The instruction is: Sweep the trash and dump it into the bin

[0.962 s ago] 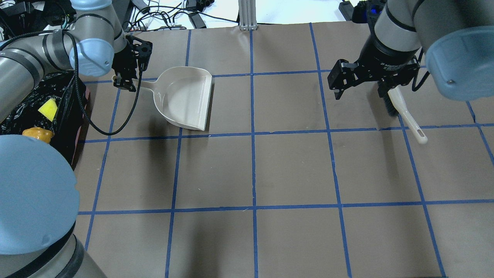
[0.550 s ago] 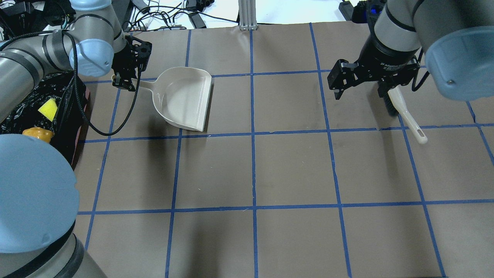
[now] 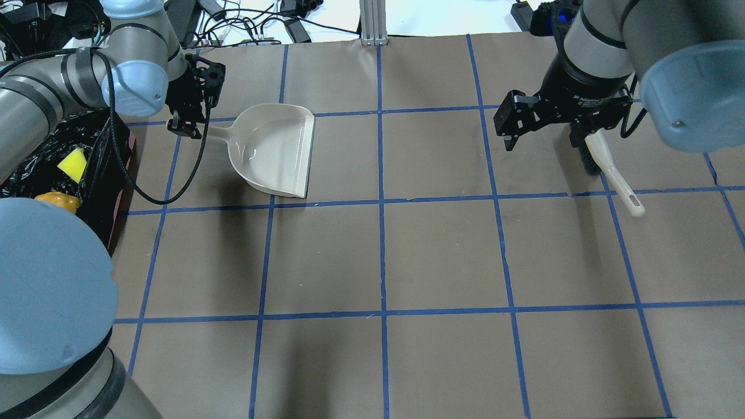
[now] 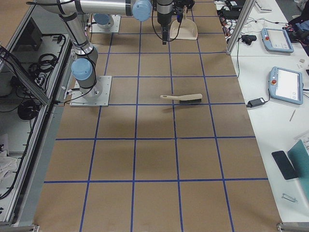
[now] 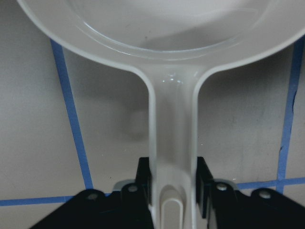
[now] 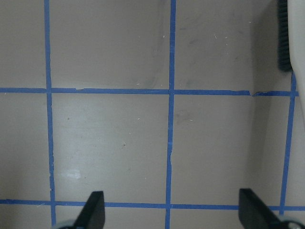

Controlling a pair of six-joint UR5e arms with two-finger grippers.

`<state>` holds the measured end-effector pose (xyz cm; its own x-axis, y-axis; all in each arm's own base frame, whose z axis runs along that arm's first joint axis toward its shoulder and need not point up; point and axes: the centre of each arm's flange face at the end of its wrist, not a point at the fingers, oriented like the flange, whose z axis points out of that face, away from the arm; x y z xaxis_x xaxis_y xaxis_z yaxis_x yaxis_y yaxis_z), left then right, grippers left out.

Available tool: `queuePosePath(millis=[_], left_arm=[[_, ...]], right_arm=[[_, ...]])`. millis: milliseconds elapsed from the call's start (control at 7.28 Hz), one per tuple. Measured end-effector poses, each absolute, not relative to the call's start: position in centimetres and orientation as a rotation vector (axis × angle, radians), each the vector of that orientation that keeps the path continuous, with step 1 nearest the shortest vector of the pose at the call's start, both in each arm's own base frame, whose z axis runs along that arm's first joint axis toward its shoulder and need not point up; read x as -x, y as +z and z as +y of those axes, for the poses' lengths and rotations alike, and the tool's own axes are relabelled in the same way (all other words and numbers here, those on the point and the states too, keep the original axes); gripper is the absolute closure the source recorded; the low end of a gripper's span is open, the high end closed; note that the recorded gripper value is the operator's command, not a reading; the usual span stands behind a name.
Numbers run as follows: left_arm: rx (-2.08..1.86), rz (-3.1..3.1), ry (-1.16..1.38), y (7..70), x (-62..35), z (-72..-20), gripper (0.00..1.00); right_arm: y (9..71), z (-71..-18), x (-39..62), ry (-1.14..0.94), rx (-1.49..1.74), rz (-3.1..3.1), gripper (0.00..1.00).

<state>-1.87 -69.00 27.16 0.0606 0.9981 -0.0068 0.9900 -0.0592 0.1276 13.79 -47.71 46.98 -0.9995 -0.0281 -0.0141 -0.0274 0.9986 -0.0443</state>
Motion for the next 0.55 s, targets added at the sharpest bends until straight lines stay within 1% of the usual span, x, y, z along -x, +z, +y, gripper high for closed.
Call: queuePosePath(millis=[275,550], left_arm=[[-2.187,2.091,0.102,28.7,2.3,-68.8,0.20],[-2.109,2.142,0.044,33.4,3.6,-67.6,0.20]], right_arm=[[47.0,-47.7,-13.8,-0.069,0.042,3.128,0.00],[47.0,-47.7,-13.8,-0.071,0.042,3.128,0.00]])
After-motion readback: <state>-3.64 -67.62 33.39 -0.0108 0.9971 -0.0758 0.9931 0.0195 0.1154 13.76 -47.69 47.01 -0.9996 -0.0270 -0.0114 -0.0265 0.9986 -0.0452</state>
